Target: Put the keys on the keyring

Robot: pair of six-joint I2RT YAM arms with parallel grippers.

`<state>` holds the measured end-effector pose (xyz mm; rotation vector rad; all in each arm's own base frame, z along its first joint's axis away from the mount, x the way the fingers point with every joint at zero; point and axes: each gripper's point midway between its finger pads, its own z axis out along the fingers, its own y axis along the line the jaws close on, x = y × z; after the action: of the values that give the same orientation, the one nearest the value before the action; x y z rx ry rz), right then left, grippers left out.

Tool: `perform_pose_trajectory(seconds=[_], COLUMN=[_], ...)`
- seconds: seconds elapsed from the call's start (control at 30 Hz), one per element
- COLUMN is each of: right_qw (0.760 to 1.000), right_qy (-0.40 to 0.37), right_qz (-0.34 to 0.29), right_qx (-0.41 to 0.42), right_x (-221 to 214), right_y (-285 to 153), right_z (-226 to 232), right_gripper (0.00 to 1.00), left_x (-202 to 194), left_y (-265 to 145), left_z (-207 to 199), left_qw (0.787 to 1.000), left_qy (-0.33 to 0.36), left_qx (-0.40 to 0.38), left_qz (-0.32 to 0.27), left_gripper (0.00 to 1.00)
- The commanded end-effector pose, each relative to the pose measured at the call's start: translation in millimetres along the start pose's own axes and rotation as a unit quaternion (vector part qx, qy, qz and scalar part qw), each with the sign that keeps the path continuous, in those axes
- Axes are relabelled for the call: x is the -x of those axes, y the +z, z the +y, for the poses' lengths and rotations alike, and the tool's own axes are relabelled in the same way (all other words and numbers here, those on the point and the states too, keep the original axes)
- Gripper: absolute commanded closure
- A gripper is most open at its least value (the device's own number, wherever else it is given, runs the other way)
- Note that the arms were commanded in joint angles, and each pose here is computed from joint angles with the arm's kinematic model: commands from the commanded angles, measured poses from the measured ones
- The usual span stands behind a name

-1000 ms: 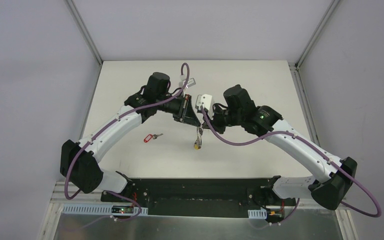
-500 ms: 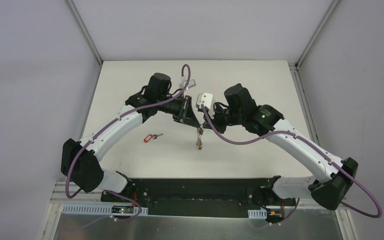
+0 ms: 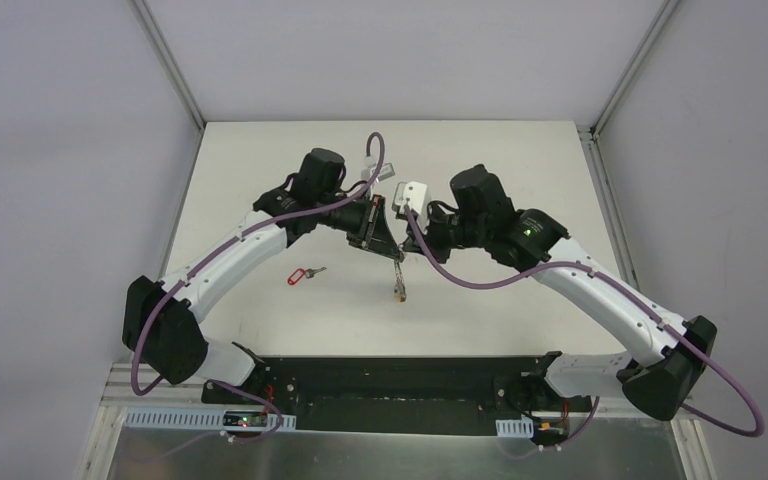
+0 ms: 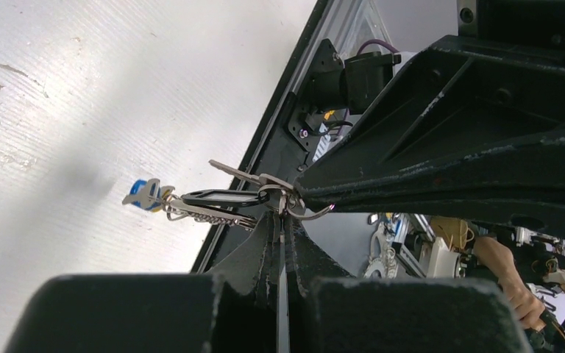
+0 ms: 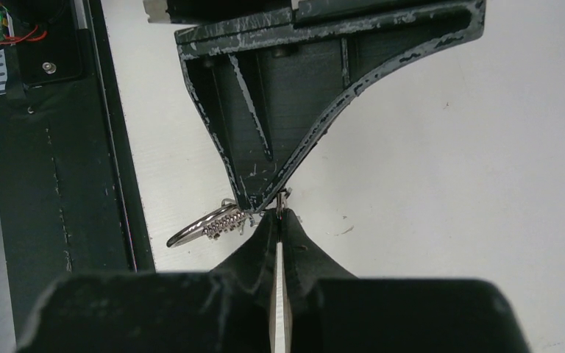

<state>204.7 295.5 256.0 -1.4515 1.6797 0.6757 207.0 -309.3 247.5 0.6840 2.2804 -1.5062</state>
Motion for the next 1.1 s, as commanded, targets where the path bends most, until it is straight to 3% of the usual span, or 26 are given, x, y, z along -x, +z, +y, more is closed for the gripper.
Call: perform_pose_trajectory(seconds=[0.0, 0.3, 0.53, 1.07], right_qw=[0.999, 0.999, 0.999, 0.999], right_qy=[-0.010, -0.018, 0.009, 0.014], right_qz=[-0.030, -0.046, -0.046, -0.045], right_qx=[0.002, 0.015, 0.001, -0.021], right_x=[7.4, -5.1, -2.3, 0.7], right_y=[-14.3, -29.0, -14.6, -12.8], right_z=[1.1, 10.8, -1.1, -11.4], right_gripper=[1.00, 1.00, 1.00, 1.00], left_x=[4.1, 19.2, 32.2, 25.0], left_y=[-6.9, -14.7, -5.5, 2.5], left_z=[-11.8, -12.6, -26.1, -23.7], left_qw=[0.999, 0.998, 0.996, 0.995], left_qy=[0.038, 0.042, -0.023, -0.047], left_qx=[-0.015, -0.015, -0.068, -0.081], left_qz=[-0.015, -0.035, -0.051, -0.039], left_gripper=[1.00, 1.00, 1.00, 1.00])
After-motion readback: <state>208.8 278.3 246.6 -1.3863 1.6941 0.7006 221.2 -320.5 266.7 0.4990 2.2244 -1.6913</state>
